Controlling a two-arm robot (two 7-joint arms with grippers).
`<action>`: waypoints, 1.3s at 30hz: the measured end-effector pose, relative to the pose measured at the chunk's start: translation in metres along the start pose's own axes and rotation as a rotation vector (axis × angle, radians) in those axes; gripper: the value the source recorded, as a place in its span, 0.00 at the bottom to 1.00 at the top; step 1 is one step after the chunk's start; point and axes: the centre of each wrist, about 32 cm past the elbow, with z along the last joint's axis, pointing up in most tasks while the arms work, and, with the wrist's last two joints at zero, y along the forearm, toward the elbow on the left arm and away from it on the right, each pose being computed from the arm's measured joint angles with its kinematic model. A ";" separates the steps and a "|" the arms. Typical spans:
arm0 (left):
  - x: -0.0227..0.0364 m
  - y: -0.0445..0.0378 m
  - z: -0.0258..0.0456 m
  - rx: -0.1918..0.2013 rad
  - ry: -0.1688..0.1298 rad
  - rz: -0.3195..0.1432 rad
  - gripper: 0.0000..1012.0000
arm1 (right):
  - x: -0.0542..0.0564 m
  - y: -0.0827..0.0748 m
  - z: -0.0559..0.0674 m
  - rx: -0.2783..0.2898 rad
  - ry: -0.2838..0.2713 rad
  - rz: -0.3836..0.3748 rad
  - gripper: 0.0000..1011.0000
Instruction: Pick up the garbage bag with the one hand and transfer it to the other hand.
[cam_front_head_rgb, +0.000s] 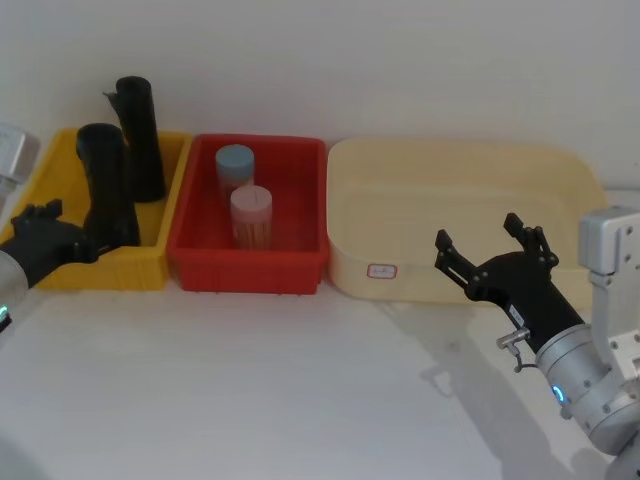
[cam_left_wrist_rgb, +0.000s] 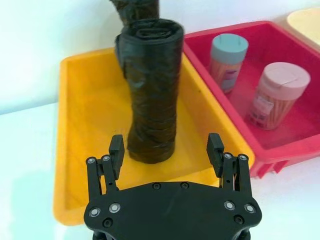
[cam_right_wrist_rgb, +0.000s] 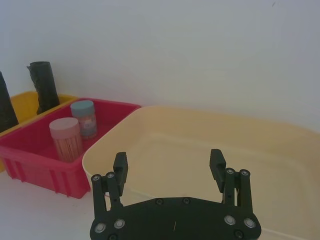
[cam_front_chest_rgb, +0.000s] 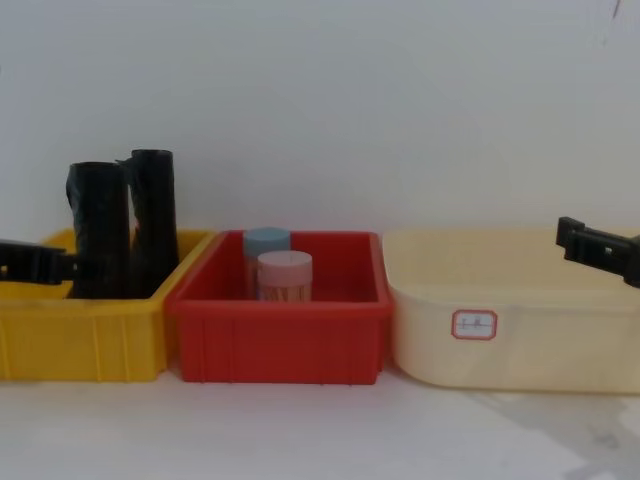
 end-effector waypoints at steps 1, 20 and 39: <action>0.0013 -0.0004 -0.0004 0.001 0.001 0.002 0.99 | 0.000 0.000 0.000 0.000 0.000 0.000 0.99; 0.0287 -0.0126 -0.0015 -0.009 0.005 -0.021 0.99 | 0.000 0.000 0.000 0.000 0.000 0.000 0.99; 0.0506 -0.0242 0.0015 -0.040 0.017 -0.079 0.99 | 0.000 0.000 0.000 0.000 0.000 0.000 0.99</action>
